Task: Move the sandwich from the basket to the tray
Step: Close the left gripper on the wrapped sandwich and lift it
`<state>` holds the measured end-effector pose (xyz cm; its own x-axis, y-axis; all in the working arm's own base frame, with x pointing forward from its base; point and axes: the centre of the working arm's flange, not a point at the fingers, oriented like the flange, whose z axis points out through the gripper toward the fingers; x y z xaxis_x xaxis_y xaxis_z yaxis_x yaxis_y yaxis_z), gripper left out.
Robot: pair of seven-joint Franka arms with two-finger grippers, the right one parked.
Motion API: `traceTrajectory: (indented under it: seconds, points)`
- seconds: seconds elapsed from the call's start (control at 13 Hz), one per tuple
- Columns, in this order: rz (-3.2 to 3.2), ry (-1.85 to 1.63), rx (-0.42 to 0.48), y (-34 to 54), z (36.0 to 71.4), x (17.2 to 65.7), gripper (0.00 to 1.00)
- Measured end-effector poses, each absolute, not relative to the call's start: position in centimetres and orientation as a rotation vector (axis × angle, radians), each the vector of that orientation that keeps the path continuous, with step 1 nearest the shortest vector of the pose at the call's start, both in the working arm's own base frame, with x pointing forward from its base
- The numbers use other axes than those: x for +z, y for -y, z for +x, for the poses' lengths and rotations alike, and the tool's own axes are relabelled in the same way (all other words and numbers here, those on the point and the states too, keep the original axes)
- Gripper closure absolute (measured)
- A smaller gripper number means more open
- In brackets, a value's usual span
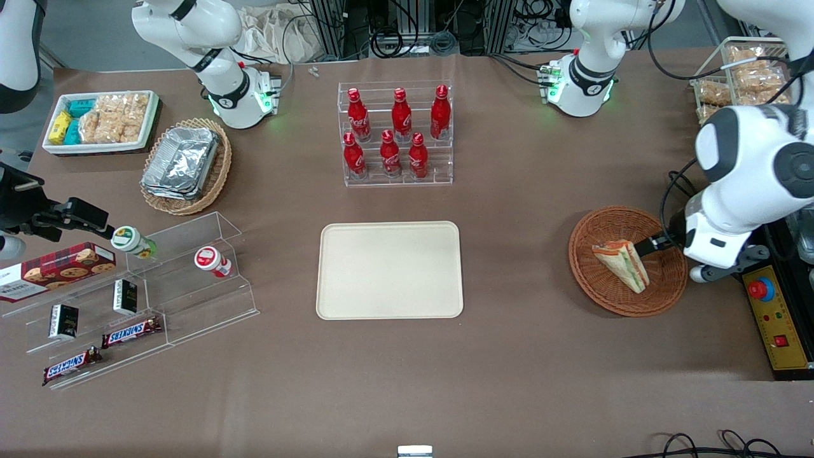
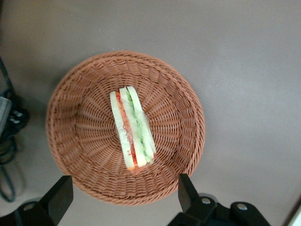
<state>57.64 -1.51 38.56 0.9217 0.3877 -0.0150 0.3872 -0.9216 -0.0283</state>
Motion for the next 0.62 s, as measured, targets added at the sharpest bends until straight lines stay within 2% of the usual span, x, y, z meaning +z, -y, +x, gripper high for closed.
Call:
traceTrajectory:
  seconds: [0.31,0.62]
  points:
    - [-3.043,0.743,0.019,1.6,55.7,30.9,0.01]
    - [-3.041,0.787,0.006,1.1,56.2,27.6,0.01]
